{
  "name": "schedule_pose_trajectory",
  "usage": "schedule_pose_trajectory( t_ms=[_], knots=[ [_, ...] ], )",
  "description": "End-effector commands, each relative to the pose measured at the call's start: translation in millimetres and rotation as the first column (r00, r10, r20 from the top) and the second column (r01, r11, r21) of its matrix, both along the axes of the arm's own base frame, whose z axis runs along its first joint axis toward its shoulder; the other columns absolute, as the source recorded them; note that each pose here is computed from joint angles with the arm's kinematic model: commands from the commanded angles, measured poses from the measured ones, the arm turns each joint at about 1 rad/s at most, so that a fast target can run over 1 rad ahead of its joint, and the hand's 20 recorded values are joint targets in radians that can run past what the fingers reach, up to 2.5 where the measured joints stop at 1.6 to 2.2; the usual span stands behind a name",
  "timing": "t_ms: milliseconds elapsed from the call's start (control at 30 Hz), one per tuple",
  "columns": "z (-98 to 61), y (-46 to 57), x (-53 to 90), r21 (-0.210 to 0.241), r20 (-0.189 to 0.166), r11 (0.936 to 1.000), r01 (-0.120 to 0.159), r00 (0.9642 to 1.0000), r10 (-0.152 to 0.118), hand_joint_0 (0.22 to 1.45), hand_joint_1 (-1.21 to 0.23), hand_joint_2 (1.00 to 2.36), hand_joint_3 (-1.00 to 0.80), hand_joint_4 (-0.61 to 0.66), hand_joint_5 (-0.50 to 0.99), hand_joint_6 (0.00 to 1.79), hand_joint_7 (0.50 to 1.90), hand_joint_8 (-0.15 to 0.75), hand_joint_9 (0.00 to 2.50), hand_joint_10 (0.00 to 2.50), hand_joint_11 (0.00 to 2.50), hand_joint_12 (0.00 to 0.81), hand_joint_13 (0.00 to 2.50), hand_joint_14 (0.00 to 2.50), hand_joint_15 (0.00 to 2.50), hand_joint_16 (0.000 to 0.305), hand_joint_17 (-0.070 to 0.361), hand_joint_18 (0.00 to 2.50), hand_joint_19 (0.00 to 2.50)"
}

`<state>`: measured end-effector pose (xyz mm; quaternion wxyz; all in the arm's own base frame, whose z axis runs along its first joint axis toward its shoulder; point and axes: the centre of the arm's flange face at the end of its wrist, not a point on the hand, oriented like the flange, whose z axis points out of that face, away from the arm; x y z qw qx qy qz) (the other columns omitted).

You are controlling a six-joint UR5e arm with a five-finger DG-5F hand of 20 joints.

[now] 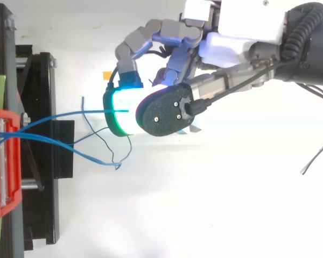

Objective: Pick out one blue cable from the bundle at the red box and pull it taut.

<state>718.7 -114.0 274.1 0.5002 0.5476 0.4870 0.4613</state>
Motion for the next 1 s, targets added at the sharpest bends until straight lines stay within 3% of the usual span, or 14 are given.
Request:
schedule_pose_trajectory(
  t_ms=[0, 300, 967],
  knots=[
    [0.1, 0.3, 0.2, 0.008, 0.002, 1.0000, 0.000, 1.0000, 0.000, 0.78, -0.77, 1.02, -0.35, -0.39, -0.22, 0.97, 1.22, 0.134, 1.24, 0.03, 1.30, 0.221, 1.34, 0.02, 1.44, 0.041, 0.093, 0.67, 0.77],
    [0.0, -0.6, 0.0, 0.026, 0.004, 0.9997, 0.002, 1.0000, -0.002, 0.79, -0.77, 1.01, -0.39, -0.39, -0.22, 0.96, 1.27, 0.135, 1.23, 0.03, 1.29, 0.217, 1.34, 0.02, 1.43, 0.041, 0.093, 0.67, 0.76],
    [0.5, -0.5, 0.0, 0.016, 0.001, 0.9999, -0.001, 1.0000, 0.001, 0.78, -0.76, 1.01, -0.37, -0.38, -0.22, 0.97, 1.27, 0.128, 1.28, 0.02, 1.34, 0.223, 1.35, 0.02, 1.42, 0.041, 0.092, 0.67, 0.77]
  ],
)
